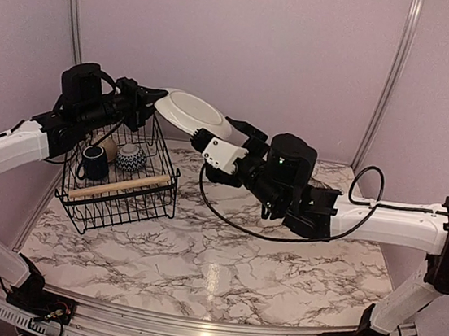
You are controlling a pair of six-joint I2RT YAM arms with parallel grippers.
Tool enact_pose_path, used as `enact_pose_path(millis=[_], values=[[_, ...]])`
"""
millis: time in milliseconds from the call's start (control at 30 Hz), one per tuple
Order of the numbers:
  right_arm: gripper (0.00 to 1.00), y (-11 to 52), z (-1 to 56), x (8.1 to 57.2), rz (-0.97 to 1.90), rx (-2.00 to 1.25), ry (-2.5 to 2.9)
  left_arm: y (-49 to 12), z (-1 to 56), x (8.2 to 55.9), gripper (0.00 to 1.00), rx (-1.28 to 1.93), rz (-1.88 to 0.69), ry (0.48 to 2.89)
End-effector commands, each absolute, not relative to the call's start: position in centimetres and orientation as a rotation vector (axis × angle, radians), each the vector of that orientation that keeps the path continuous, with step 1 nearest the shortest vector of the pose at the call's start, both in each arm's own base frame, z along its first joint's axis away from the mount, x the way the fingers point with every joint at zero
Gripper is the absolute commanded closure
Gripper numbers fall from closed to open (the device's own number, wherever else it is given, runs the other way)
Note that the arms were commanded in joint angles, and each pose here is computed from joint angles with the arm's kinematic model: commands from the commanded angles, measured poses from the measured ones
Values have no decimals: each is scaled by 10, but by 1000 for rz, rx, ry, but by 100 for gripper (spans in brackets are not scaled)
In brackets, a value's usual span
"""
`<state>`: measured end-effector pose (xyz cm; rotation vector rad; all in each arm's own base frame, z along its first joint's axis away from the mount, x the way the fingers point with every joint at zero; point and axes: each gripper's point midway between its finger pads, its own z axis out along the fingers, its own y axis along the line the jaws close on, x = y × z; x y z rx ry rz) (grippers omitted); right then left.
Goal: Unload the mixed dishes from the dish rack
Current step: Pass from the left arm to the right
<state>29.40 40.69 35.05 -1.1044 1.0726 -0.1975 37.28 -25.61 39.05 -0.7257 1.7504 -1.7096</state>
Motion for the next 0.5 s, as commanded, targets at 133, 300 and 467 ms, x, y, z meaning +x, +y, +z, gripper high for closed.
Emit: enact_pose_path(millis=[133,300,467], values=[[33,414,382,307,-393,-966,1017,-266,441,358,100,-628,-1881,1569],[39,420,374,315,-445,-943,1019,-263,439,355,100,-633,-1879,1568],[46,423,376,323,-486,-900,1022,-263,438,351,100,-630,-1878,1582]])
